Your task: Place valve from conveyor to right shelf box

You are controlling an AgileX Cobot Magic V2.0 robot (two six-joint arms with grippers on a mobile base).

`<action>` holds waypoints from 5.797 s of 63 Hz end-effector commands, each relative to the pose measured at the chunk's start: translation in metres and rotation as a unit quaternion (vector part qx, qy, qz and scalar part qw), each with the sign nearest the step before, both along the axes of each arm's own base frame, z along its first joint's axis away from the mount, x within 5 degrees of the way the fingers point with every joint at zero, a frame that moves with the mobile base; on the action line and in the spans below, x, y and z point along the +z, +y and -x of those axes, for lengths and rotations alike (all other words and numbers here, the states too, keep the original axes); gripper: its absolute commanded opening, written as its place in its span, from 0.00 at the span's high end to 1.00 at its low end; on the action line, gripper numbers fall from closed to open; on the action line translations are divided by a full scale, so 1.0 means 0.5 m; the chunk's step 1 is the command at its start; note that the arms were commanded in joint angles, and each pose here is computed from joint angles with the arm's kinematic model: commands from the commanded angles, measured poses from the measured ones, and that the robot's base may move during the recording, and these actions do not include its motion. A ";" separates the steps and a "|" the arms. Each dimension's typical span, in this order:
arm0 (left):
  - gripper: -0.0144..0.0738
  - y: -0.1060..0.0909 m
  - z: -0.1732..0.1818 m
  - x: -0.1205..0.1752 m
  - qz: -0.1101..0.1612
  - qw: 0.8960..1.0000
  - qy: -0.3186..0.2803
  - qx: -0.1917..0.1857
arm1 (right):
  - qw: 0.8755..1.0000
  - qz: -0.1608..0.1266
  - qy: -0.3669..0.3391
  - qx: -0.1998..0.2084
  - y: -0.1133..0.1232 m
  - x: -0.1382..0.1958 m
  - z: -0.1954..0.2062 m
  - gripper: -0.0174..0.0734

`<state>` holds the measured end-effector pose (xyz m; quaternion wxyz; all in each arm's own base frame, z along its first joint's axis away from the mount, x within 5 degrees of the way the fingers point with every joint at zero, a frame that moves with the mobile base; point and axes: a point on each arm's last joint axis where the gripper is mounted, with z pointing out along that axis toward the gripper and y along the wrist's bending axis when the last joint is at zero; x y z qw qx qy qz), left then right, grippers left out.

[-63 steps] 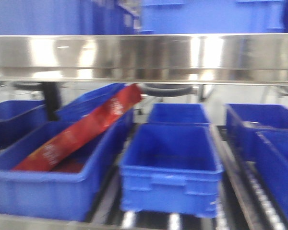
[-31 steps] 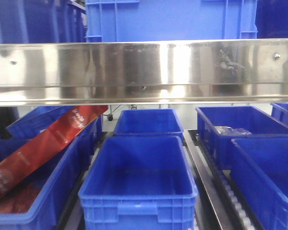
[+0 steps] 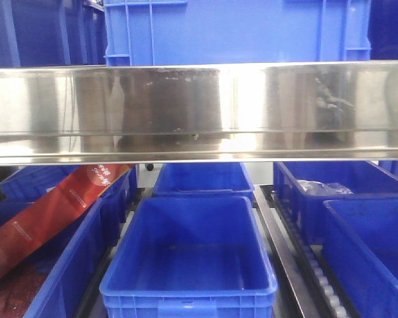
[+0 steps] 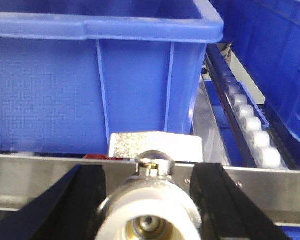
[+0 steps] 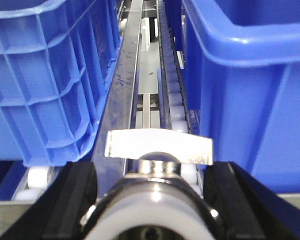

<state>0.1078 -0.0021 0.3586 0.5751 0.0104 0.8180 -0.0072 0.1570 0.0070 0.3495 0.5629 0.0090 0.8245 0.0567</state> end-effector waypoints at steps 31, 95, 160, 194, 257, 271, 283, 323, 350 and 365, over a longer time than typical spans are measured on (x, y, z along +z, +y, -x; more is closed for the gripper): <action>0.96 -0.001 0.000 0.014 0.005 0.999 -0.033 -0.001 | 0.999 0.001 -0.048 -0.009 -0.004 0.023 0.001 0.99; 0.96 -0.005 -0.018 0.055 0.000 0.998 -0.057 -0.012 | 0.995 0.045 -0.085 0.016 0.005 0.058 0.002 0.99; 0.96 -0.412 -0.479 0.192 0.067 0.961 -0.029 -0.266 | 0.978 -0.030 -0.119 0.169 0.225 0.217 -0.341 0.99; 0.85 -0.469 -0.547 0.081 0.114 0.955 0.047 -0.270 | 0.983 -0.024 -0.043 0.174 0.258 0.115 -0.434 0.52; 0.87 -0.496 -0.523 0.134 0.116 0.948 0.006 -0.295 | 0.981 -0.030 -0.083 0.174 0.243 0.177 -0.389 0.45; 0.96 -0.481 -0.528 0.133 0.112 0.951 0.015 -0.289 | 0.981 -0.031 -0.081 0.175 0.243 0.176 -0.388 0.99; 0.96 -0.457 -0.493 0.162 0.099 0.949 0.046 -0.297 | 0.979 -0.027 -0.064 0.191 0.236 0.198 -0.351 0.99; 0.96 -0.363 -0.300 0.168 0.104 0.946 -0.098 -0.292 | 0.977 -0.019 -0.169 0.130 0.138 0.141 -0.129 0.99; 0.96 -0.223 -0.121 -0.018 0.100 0.954 -0.108 -0.259 | 0.973 -0.022 -0.202 0.110 0.072 0.007 0.047 0.99; 0.96 -0.179 -0.056 -0.030 0.109 0.950 -0.132 -0.261 | 0.959 -0.035 -0.258 0.110 0.051 0.029 0.113 0.99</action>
